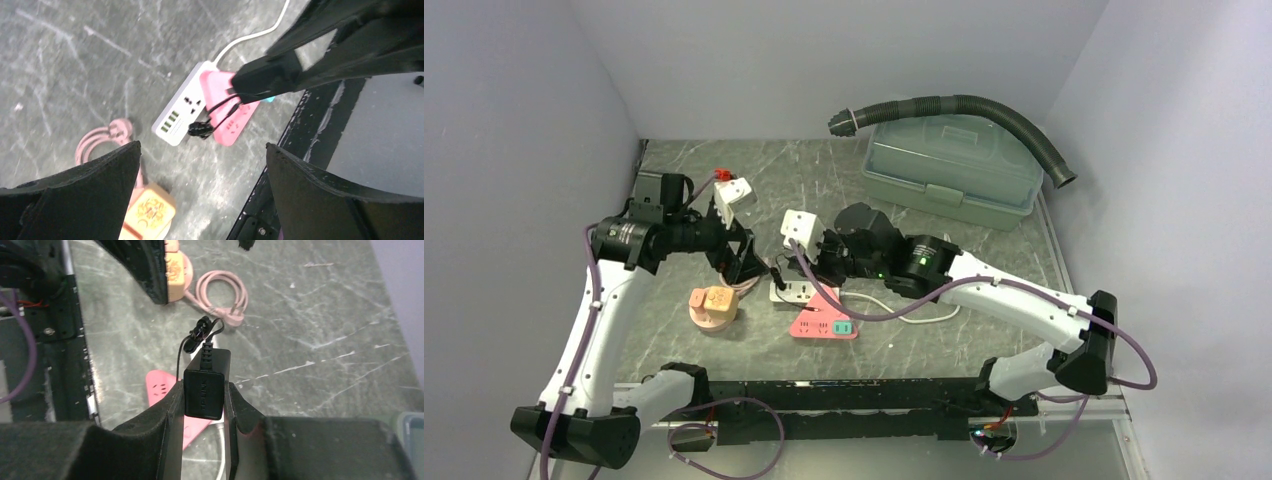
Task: Insert the plug
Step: Insert the plug into the socket.
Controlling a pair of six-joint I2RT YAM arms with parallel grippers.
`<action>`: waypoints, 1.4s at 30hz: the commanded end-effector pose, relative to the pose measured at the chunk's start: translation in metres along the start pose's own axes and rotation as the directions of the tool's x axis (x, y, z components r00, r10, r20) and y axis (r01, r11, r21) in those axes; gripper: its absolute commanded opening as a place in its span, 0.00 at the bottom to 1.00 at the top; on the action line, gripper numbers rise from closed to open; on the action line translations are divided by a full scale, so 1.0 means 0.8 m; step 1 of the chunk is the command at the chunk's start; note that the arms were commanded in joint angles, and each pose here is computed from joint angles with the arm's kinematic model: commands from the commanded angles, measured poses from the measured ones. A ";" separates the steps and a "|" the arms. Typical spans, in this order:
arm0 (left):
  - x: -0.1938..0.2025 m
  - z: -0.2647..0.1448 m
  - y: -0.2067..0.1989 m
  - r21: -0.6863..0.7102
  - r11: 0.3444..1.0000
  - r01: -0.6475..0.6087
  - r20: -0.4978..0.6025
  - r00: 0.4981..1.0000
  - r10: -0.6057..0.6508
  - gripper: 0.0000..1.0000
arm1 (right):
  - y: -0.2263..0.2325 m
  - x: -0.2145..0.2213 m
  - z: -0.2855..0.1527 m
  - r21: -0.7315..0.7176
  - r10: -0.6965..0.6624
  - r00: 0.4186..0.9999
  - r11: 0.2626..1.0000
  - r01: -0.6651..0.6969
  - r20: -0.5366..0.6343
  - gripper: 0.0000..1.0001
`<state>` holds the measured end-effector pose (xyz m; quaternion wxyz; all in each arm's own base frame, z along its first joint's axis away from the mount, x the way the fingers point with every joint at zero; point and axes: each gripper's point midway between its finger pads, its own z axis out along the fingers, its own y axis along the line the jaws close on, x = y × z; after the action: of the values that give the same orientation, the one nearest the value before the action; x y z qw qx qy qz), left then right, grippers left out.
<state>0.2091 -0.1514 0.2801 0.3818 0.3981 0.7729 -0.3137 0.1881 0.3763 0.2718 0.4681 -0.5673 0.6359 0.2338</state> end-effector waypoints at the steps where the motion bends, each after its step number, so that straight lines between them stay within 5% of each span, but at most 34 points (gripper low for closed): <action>1: 0.024 -0.019 0.029 -0.176 0.984 0.009 -0.089 0.996 -0.025 1.00 | 0.043 0.025 -0.008 -0.139 0.075 0.987 0.986 -0.095 -0.144 0.00; 11: 0.048 -0.050 0.113 -0.499 0.862 0.090 -0.040 0.991 -0.127 1.00 | 0.086 -0.020 0.035 -0.244 0.013 0.996 0.969 -0.033 -0.083 0.00; 21: 0.069 -0.038 0.116 -0.474 0.872 0.126 -0.070 0.981 -0.180 1.00 | 0.106 0.076 0.055 -0.262 -0.014 0.970 0.964 -0.051 -0.241 0.00; 42: 0.087 -0.028 0.110 -0.432 0.893 0.125 -0.109 0.976 -0.190 1.00 | 0.100 0.131 0.086 -0.275 -0.143 0.920 0.961 0.040 -0.365 0.00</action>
<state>0.2476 -0.0606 0.2152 0.3664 0.2577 0.8848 -0.1282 0.1324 0.3922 0.1192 0.2373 -0.6839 0.6637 0.1887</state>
